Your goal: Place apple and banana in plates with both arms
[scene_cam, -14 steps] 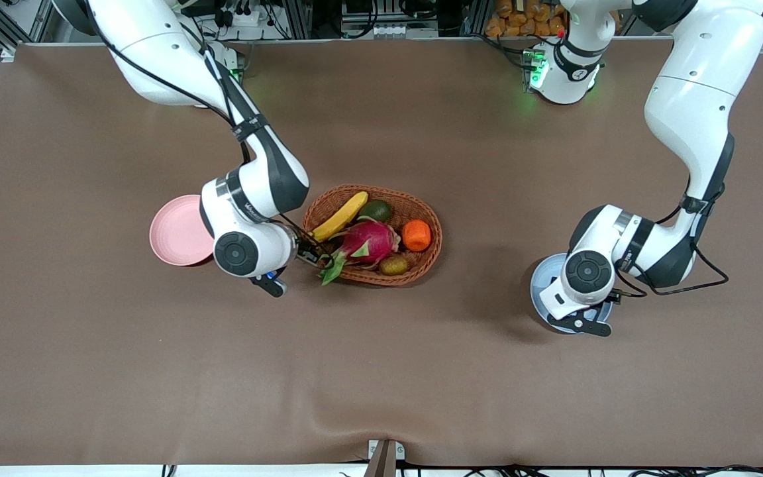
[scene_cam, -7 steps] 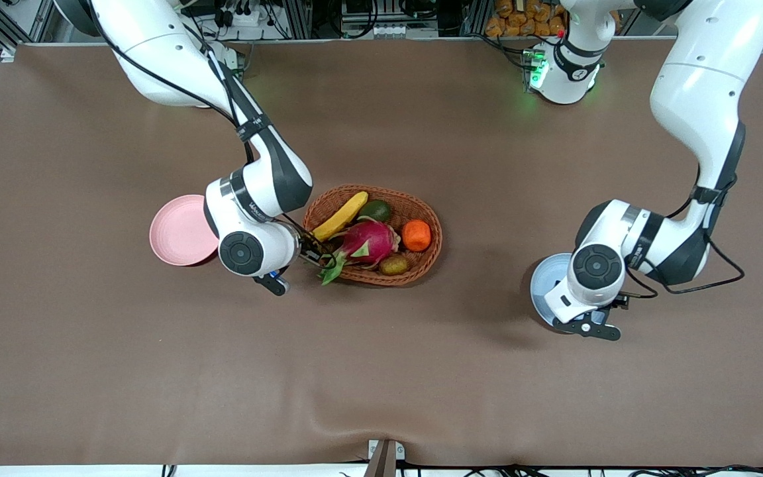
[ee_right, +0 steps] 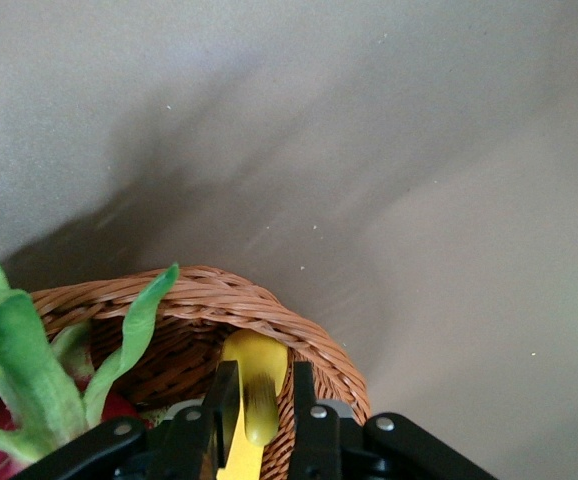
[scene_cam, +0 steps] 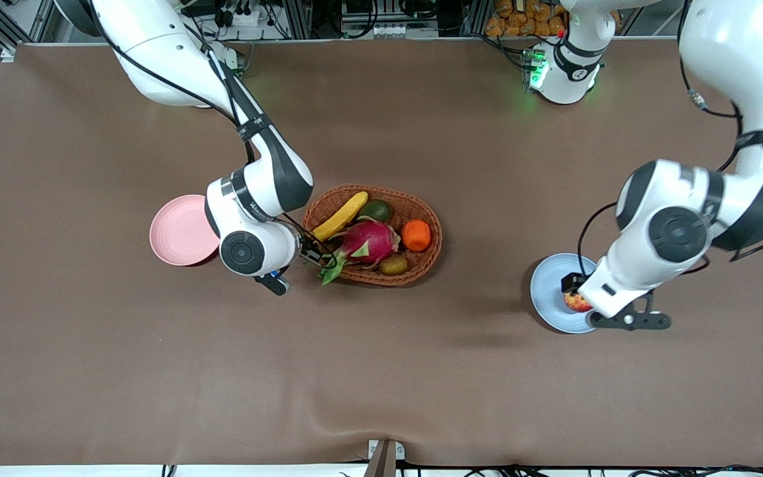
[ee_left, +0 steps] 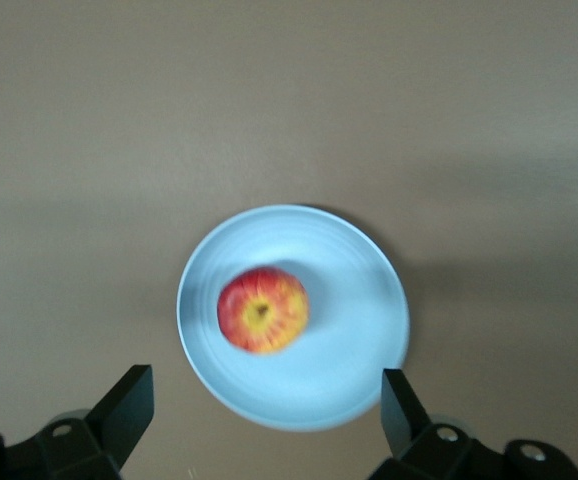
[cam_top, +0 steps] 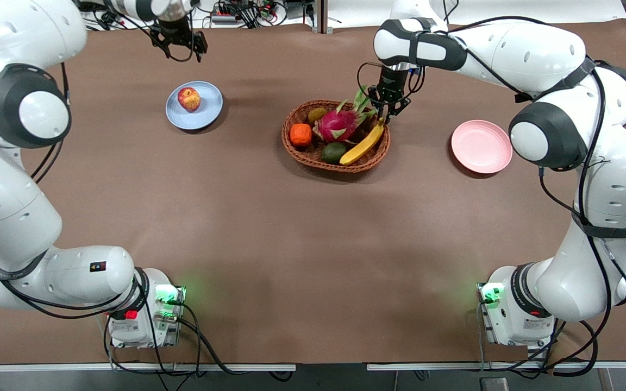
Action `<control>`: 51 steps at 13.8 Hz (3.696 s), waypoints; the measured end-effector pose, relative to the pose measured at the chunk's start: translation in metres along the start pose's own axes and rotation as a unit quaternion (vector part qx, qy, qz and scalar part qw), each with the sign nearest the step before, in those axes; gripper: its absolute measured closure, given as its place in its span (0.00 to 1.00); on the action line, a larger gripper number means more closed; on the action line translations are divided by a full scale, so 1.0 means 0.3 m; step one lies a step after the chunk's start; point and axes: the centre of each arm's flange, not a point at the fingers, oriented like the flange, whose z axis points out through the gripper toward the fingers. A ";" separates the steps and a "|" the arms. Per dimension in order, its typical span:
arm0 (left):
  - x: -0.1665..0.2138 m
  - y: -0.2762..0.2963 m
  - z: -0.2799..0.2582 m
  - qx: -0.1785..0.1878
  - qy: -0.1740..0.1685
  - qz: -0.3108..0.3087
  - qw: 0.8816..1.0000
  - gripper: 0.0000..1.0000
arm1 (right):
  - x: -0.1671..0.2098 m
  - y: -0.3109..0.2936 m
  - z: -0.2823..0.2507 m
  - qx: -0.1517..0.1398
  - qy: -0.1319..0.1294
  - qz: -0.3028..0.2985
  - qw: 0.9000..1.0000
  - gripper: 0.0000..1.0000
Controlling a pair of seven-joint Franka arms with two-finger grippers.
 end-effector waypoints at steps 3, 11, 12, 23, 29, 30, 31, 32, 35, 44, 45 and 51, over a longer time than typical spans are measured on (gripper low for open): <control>-0.058 -0.024 -0.195 -0.007 0.002 -0.018 1.000 0.00 | -0.001 -0.003 -0.001 0.002 0.000 0.001 1.000 0.85; -0.215 -0.029 -0.493 0.021 0.005 -0.021 1.000 0.00 | 0.020 0.045 -0.147 -0.024 -0.034 -0.001 0.999 0.87; -0.229 -0.028 -0.522 0.023 0.009 -0.021 0.999 0.00 | 0.043 0.070 -0.189 -0.025 -0.046 -0.013 0.999 0.87; -0.395 -0.126 -0.783 -0.043 0.011 -0.072 0.996 0.00 | 0.536 0.501 -0.414 -0.074 0.009 -0.272 0.959 0.87; -0.421 -0.192 -0.808 -0.046 0.004 -0.091 0.995 0.00 | 0.667 0.645 -0.196 -0.054 0.052 -0.301 0.951 0.87; -0.422 -0.209 -0.804 -0.047 -0.001 -0.095 0.994 0.00 | 0.665 0.652 -0.160 -0.057 0.049 -0.305 0.950 0.87; -0.425 -0.227 -0.805 -0.051 -0.005 -0.099 0.994 0.00 | 0.661 0.659 -0.130 -0.060 0.042 -0.310 0.948 0.87; -0.435 -0.244 -0.813 -0.058 -0.008 -0.099 0.993 0.00 | 0.657 0.667 -0.111 -0.065 0.037 -0.319 0.945 0.87; -0.469 -0.271 -0.842 -0.061 -0.011 -0.102 0.993 0.00 | 0.651 0.696 -0.098 -0.078 0.038 -0.330 0.940 0.87; -0.498 -0.319 -0.841 -0.060 -0.020 -0.070 0.995 0.00 | 0.701 0.746 -0.178 -0.059 0.050 -0.314 0.946 0.24; -0.498 -0.322 -0.842 -0.060 -0.020 -0.071 0.995 0.00 | 0.689 0.730 -0.244 -0.045 0.048 -0.312 0.948 0.13; -0.498 -0.323 -0.837 -0.060 -0.022 -0.071 0.995 0.00 | 0.558 0.732 -0.757 -0.016 0.081 -0.318 0.945 0.00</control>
